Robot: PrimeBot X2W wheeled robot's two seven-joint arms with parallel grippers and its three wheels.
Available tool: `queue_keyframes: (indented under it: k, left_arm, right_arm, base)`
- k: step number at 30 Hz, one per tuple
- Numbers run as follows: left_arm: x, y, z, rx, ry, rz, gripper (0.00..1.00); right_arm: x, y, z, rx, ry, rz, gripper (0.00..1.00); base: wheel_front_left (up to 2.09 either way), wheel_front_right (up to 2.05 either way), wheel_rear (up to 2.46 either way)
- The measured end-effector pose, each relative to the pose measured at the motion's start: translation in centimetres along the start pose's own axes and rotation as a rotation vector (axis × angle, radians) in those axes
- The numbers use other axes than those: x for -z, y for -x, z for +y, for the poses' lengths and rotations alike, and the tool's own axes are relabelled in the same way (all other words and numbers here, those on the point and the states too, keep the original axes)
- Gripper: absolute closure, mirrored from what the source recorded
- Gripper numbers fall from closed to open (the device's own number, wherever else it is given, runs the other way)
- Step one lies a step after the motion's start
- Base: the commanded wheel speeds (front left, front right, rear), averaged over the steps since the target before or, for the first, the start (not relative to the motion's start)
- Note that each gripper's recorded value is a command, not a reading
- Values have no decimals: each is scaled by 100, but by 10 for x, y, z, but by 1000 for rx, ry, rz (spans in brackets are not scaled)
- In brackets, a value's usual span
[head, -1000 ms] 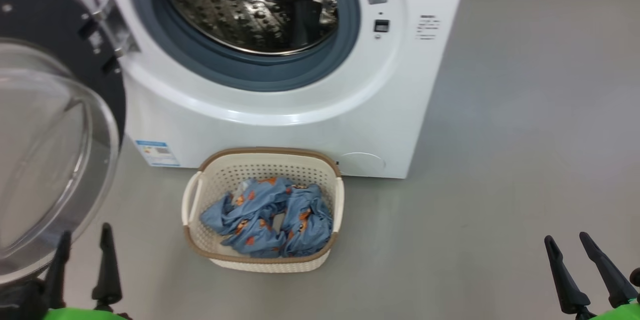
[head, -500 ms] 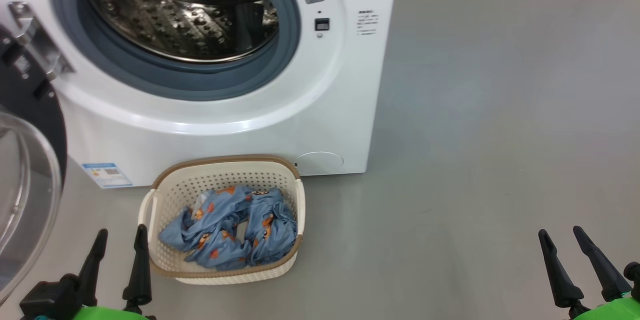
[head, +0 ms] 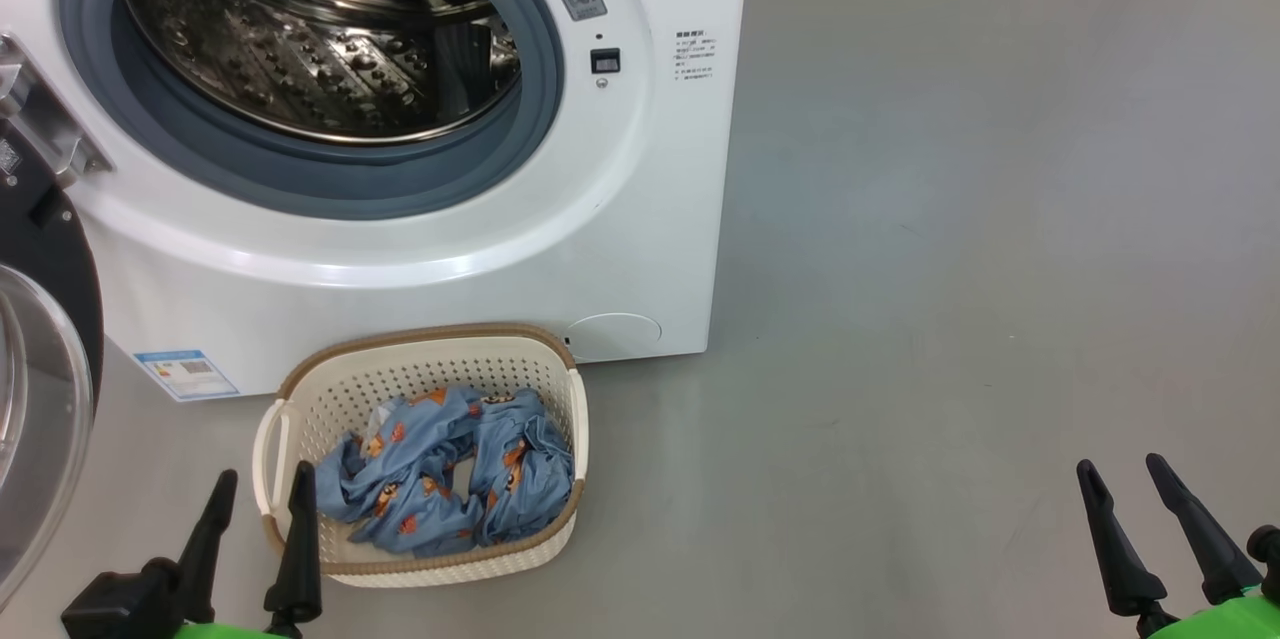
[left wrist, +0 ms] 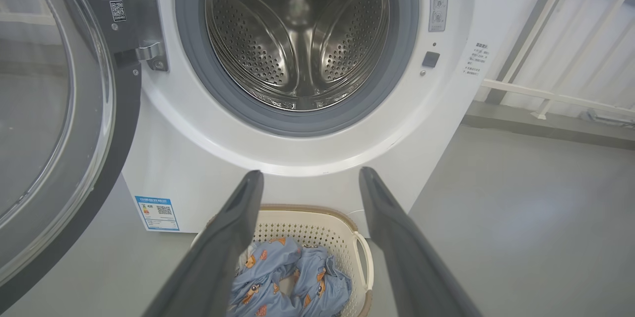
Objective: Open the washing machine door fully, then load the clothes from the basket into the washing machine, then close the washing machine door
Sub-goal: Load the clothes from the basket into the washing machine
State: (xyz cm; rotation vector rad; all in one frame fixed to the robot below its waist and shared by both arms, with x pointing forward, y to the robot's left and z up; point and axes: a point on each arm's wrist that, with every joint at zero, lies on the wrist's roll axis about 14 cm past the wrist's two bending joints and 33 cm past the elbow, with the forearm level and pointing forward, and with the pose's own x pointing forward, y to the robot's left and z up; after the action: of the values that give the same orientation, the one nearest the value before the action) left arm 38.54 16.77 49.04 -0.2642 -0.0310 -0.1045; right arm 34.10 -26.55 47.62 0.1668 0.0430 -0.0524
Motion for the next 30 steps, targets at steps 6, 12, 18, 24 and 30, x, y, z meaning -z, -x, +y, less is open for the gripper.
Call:
queue_keyframes:
  k: [6,12,18,24,30]
  left_arm:
    - [-2,2,1,-5,9,-5,0]
    - [-1,3,1,-3,28,-1,0]
    - [6,2,-1,7,32,20,0]
    - [11,0,0,10,32,39,0]
    - [14,-3,-1,15,31,46,0]
  right_arm:
    - [-1,-1,2,-6,-2,-3,0]
    - [-1,-1,3,-9,-3,-3,0]
    - [2,-2,3,-6,-6,4,0]
    - [5,-1,1,5,-9,12,0]
    - [7,0,-1,15,-13,16,0]
  base:
    - [0,0,0]
    - [5,-21,15]
    - [52,-109,56]
    - [85,-141,56]
    - [85,-137,52]
